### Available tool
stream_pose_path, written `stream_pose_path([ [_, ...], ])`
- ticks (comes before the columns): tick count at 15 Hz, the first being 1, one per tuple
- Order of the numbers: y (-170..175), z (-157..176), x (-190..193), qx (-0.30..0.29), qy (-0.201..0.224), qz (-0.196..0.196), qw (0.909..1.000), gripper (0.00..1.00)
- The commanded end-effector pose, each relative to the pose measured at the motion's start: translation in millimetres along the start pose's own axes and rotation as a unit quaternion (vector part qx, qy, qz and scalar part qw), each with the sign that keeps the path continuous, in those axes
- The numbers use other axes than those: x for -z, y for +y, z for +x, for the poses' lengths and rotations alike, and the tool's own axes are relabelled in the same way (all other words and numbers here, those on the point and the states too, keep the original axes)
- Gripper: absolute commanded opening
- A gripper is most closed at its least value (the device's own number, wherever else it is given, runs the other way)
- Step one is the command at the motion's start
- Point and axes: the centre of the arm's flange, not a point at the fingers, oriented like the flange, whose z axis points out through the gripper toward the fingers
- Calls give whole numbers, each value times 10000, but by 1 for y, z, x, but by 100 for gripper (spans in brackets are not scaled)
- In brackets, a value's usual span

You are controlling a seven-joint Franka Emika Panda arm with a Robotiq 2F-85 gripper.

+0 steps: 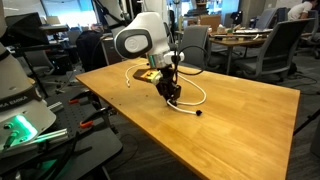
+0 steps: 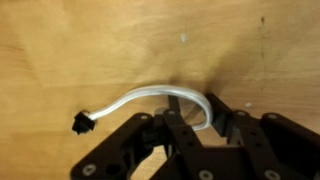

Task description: Tie a knot using the white rope on the table

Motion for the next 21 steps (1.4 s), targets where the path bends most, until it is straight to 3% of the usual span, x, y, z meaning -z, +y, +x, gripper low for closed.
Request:
stream_pose_path([
  [1,0,9,34,-378,-845,-37,9957,5],
  [2,-3,9,42,-446,-1040,12,9936,0],
  [4,-20,10,69,-469,-1254,240,9907,0],
  [8,-86,14,141,-252,-998,1083,9888,1],
  [11,-153,8,188,144,-702,1408,9874,1],
  [13,-201,1,214,426,-716,1490,9853,1],
  [16,-282,-18,242,896,-1227,1379,9787,1],
  [18,-332,-40,258,1217,-1344,1264,9753,1],
  [21,-404,-76,284,1824,-1029,1329,9687,1],
])
